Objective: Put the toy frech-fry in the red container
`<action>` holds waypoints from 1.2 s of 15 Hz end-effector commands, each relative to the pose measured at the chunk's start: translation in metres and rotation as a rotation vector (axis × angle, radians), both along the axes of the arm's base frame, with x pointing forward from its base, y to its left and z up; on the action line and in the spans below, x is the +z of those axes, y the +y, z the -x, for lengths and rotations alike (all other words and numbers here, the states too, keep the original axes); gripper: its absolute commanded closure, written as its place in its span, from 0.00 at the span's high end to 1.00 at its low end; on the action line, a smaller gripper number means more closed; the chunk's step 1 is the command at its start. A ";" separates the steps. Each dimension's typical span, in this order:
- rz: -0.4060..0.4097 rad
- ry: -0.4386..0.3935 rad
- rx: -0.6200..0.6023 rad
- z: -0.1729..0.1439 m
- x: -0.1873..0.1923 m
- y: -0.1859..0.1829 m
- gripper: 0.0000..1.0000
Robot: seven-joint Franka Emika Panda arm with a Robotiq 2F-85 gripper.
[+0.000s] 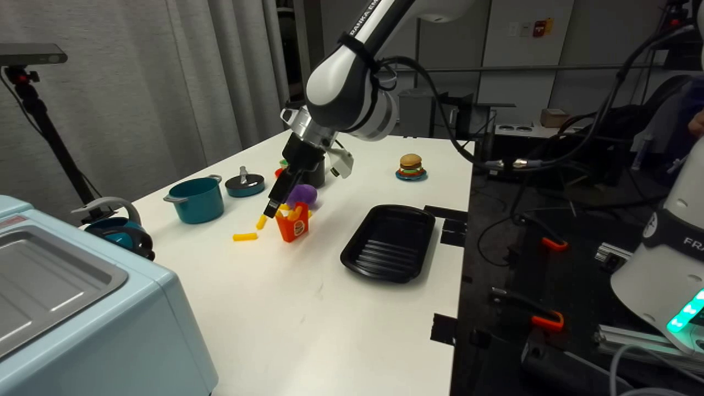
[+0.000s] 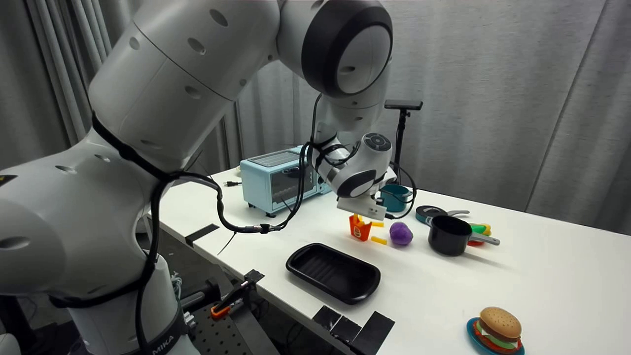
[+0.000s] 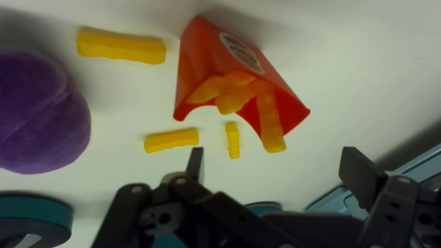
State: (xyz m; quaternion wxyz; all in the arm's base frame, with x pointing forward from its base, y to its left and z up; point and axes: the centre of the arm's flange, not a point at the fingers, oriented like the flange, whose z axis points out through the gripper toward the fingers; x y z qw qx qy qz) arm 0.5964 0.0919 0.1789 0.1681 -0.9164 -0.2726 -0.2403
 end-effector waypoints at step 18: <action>0.011 -0.020 -0.005 -0.005 0.008 -0.008 1.00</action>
